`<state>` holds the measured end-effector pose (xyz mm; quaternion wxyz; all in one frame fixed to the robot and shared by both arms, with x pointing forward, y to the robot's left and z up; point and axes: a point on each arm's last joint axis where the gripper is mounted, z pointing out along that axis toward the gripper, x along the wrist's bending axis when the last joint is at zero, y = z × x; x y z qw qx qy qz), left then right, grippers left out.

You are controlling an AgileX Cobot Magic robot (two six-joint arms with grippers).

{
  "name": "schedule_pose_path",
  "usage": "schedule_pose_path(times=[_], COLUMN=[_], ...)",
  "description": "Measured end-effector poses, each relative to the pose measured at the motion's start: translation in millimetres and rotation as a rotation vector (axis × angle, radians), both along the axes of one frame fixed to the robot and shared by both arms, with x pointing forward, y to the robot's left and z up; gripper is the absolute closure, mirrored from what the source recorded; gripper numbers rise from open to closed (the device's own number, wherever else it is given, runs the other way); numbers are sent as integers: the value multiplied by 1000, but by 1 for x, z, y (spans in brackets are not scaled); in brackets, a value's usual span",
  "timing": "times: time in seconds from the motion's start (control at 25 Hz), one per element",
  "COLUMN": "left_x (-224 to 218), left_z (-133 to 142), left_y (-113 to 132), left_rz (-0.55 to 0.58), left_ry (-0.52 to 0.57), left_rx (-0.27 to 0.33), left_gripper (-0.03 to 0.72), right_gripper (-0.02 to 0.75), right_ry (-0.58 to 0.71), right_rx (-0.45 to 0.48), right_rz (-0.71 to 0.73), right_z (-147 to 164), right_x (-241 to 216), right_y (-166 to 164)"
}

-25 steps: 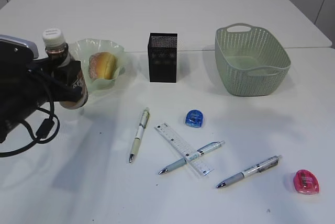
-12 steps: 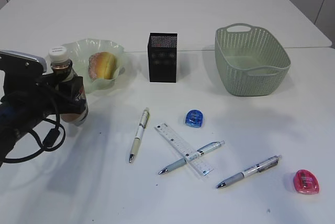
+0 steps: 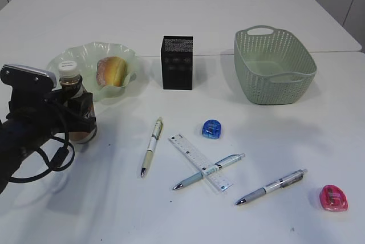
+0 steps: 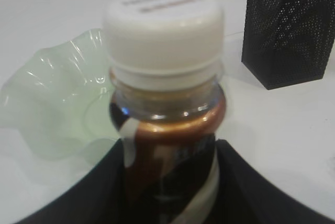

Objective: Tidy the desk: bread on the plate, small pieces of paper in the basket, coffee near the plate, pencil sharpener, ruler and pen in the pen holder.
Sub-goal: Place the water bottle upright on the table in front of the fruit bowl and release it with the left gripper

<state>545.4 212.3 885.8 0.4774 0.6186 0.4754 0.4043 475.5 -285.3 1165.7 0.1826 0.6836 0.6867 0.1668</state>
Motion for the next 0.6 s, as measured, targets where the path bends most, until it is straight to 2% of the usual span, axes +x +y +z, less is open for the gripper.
schedule_pose_path(times=[0.6], left_x=[0], left_z=[0], left_y=[0], left_rz=[0], left_ry=[0], left_rx=[0], left_gripper=[353], right_gripper=[280], right_ry=[0], right_rx=[0], right_rz=[0], right_z=[0], right_x=[0], right_y=[0])
